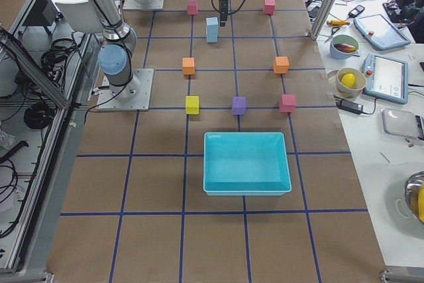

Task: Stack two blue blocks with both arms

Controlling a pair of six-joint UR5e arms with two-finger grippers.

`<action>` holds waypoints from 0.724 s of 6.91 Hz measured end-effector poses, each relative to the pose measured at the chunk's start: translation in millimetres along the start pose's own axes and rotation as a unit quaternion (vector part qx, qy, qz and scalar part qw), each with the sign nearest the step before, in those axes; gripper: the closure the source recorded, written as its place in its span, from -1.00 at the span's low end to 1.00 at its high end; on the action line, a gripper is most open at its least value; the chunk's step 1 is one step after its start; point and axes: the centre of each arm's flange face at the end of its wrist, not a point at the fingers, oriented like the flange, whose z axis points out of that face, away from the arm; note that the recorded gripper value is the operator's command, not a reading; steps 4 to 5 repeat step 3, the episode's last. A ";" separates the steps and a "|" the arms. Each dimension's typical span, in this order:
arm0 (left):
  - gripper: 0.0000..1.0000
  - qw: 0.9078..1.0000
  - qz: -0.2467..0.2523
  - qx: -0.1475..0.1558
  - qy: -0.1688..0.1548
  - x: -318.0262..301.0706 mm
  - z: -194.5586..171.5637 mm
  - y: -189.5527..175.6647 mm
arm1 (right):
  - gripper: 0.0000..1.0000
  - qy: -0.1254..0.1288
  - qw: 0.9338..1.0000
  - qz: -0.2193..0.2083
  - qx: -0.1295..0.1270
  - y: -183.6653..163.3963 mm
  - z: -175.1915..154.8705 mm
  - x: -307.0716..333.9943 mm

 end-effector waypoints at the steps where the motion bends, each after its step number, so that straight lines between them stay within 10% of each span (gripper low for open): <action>1: -1.00 1.000 0.000 0.002 0.002 0.4 -7.8 1.7 | -1.00 -0.001 1.000 -0.002 0.000 1.4 -0.3 -3.2; 5: -1.00 1.000 0.003 0.002 0.004 1.6 -10.1 3.5 | -1.00 0.000 1.000 -0.009 0.000 3.4 0.8 -12.2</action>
